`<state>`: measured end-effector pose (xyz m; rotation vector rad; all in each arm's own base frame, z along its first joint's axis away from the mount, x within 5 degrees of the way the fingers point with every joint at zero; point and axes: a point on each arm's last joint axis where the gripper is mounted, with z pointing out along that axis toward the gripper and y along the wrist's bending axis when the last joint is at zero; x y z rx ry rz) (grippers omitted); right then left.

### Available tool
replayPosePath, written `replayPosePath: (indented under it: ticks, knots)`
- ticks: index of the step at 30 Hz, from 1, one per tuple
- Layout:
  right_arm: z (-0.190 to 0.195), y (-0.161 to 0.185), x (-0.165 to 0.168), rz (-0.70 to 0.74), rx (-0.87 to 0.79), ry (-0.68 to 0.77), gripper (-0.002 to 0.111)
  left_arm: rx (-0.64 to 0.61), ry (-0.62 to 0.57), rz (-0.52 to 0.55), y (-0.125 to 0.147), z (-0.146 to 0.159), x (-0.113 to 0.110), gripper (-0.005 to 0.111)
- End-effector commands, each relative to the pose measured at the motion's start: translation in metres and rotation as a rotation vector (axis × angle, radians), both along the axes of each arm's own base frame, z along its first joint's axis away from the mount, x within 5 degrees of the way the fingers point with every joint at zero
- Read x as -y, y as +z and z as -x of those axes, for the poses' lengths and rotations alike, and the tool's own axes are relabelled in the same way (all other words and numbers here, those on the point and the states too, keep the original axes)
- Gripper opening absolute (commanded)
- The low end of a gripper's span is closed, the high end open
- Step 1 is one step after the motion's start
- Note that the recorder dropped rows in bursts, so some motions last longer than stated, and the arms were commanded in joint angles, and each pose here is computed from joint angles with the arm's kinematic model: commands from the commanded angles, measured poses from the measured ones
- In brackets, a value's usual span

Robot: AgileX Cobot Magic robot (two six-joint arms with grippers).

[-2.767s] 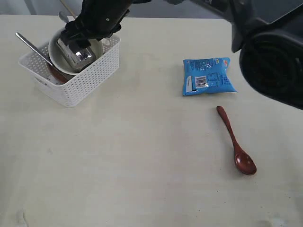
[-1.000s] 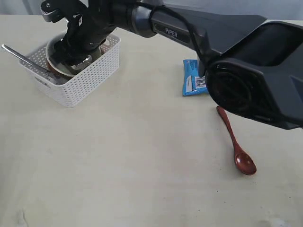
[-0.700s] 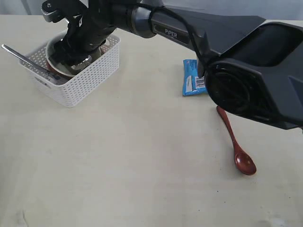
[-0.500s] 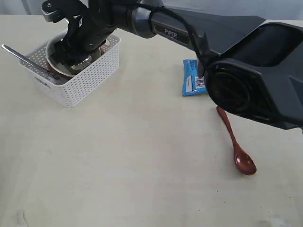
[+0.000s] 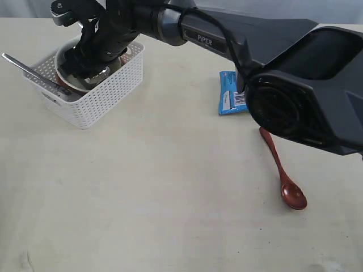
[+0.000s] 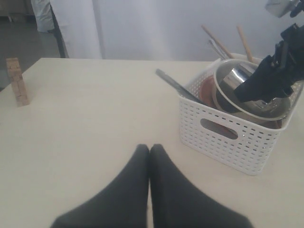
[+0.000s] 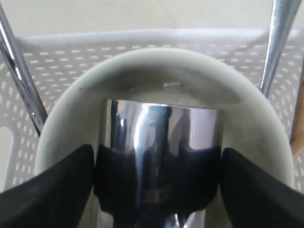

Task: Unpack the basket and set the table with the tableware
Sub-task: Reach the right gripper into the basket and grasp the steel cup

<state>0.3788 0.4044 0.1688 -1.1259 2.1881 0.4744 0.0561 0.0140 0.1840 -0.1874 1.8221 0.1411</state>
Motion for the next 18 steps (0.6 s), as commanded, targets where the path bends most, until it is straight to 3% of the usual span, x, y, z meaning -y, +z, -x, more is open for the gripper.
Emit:
replayPosePath:
  ticks: [1,10,12,13,15,18]
  knots:
    - [0.0009,-0.0104,0.0015,0.03,-0.033,0.002,0.046,0.009,-0.003,-0.004,0.0003,0.0002,0.0001,0.0]
    - [0.0012,-0.0106,0.0016,0.033,-0.036,0.003,0.046,0.009,-0.003,-0.004,0.0003,0.0002,0.0001,0.0]
    - [0.0012,-0.0106,0.0016,0.033,-0.036,0.003,0.036,0.009,-0.003,-0.004,0.0003,0.0002,0.0001,0.0]
    - [0.0015,-0.0097,0.0019,0.034,-0.038,0.004,0.019,0.009,-0.003,-0.004,0.0003,0.0002,0.0001,0.0]
    - [0.0025,-0.0097,0.0025,0.041,-0.05,0.003,0.0,0.009,-0.003,-0.004,0.0003,0.0002,0.0001,0.0]
    - [0.0033,-0.002,0.0031,0.033,-0.046,0.004,-0.001,0.009,-0.003,-0.004,0.0003,0.0002,0.0001,0.0]
